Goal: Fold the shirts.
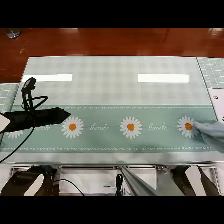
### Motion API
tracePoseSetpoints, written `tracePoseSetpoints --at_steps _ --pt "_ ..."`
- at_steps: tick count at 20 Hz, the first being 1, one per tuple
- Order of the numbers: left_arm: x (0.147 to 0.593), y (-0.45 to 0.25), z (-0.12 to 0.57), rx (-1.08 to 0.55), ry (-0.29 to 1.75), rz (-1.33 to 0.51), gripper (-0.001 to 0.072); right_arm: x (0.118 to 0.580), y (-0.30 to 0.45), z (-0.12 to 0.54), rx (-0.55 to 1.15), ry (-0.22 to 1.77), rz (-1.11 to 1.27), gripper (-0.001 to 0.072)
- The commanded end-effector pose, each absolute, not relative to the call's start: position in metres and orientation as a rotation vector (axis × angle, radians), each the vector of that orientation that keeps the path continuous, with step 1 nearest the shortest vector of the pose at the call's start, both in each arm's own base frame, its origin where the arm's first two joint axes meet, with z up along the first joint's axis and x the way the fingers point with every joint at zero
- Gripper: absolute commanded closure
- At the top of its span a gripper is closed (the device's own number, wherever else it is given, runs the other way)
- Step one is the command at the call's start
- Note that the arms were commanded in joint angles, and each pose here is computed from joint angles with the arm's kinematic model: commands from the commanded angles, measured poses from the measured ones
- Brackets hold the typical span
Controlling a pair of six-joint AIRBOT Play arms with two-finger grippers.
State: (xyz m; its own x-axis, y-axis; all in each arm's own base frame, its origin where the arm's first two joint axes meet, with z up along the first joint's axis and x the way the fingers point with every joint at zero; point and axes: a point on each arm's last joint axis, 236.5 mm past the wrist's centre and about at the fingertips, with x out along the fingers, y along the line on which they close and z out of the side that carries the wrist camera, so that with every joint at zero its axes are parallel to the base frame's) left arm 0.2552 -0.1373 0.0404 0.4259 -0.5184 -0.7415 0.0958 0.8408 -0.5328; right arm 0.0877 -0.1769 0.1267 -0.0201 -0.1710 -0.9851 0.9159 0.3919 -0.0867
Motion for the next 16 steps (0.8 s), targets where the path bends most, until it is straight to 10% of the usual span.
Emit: tracePoseSetpoints --at_steps 1,6,9,13,16 --pt "0.254 -0.142 0.043 -0.475 1.069 -0.415 0.0685 0.01 -0.171 0.098 0.76 1.386 -1.324 0.0082" --pt "0.271 -0.14 0.056 -0.42 1.015 -0.439 0.0685 0.069 -0.202 0.107 0.65 1.264 -1.133 0.0114" --pt "0.32 -0.135 0.106 -0.371 0.921 -0.456 0.0685 0.213 -0.187 0.149 0.564 1.05 -0.64 0.069" --pt "0.392 -0.153 0.208 -0.298 0.77 -0.541 0.0687 0.392 -0.032 0.205 0.497 0.809 0.026 0.0689" --pt "0.403 -0.176 0.189 -0.222 0.834 -0.576 0.0687 0.418 0.07 0.144 0.198 0.963 0.188 0.0689"
